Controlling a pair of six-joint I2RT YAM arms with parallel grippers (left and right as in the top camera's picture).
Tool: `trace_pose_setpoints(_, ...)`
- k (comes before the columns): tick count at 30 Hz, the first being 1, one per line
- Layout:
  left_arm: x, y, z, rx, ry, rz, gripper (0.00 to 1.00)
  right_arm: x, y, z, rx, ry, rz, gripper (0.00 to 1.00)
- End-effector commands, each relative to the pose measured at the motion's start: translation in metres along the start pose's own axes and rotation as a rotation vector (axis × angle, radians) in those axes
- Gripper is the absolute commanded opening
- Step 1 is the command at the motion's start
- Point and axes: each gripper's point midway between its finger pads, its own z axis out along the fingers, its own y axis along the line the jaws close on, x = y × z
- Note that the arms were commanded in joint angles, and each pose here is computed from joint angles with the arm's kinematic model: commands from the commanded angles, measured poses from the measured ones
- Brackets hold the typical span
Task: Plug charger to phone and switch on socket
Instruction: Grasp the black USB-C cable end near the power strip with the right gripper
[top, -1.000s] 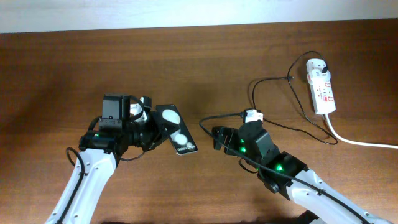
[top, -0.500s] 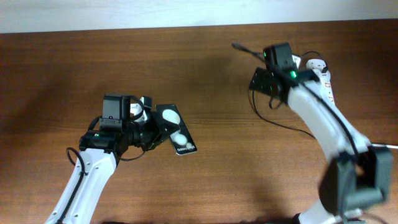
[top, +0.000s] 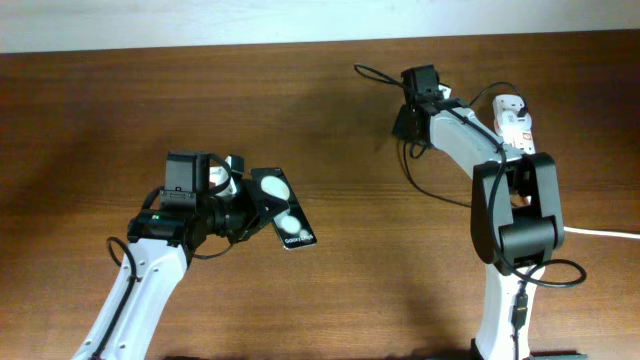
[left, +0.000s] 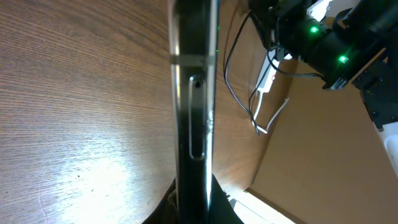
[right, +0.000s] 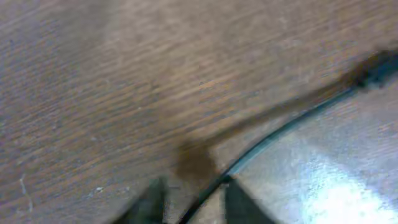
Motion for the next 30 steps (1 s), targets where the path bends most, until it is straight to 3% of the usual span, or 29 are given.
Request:
trace_pose_setpoints(1,0.001,-0.005,-0.002,0.018,0.007,0.025,0.0,0.015,0.004,0.004,-0.033,0.076,-0.019,0.14)
trace_pose_setpoints(5,0.001,-0.005,-0.002,0.018,0.007,0.024,0.0,0.065,0.02,-0.007,-0.119,0.269,-0.196,0.06)
trace_pose_setpoints(9,0.001,-0.005,-0.002,0.018,0.007,0.025,0.0,0.15,0.025,-0.04,-0.023,0.519,-0.4,0.06)
trace_pose_setpoints(11,0.001,-0.005,-0.002,0.018,0.007,0.024,0.0,0.168,0.03,-0.049,0.04,0.521,-0.49,0.09)
trace_pose_setpoints(13,0.001,-0.005,-0.002,0.018,0.007,0.024,0.0,0.142,0.026,-0.039,0.118,0.389,-0.515,0.52)
trace_pose_setpoints(14,0.001,-0.005,-0.002,0.018,0.007,0.024,0.0,0.125,0.022,-0.033,0.151,0.323,-0.504,0.67)
trace_pose_setpoints(16,0.001,-0.005,-0.002,0.018,0.007,0.025,0.0,0.107,0.023,-0.026,0.139,0.261,-0.469,0.72)
trace_pose_setpoints(18,0.0,-0.005,-0.002,0.018,0.007,0.024,0.0,0.097,0.029,-0.022,0.114,0.223,-0.449,0.95)
trace_pose_setpoints(19,0.001,-0.005,-0.002,0.018,0.007,0.024,0.0,0.096,0.031,-0.021,0.108,0.213,-0.448,0.99)
trace_pose_setpoints(23,0.001,-0.005,-0.002,0.018,0.007,0.023,0.0,0.102,0.032,-0.016,0.096,0.214,-0.379,0.95)
trace_pose_setpoints(26,0.001,-0.005,-0.002,0.018,0.008,0.023,0.0,0.11,0.028,-0.015,0.105,0.236,-0.304,0.63)
trace_pose_setpoints(30,0.001,-0.005,-0.002,0.02,0.01,0.023,0.0,0.123,0.025,-0.018,0.106,0.295,-0.245,0.47)
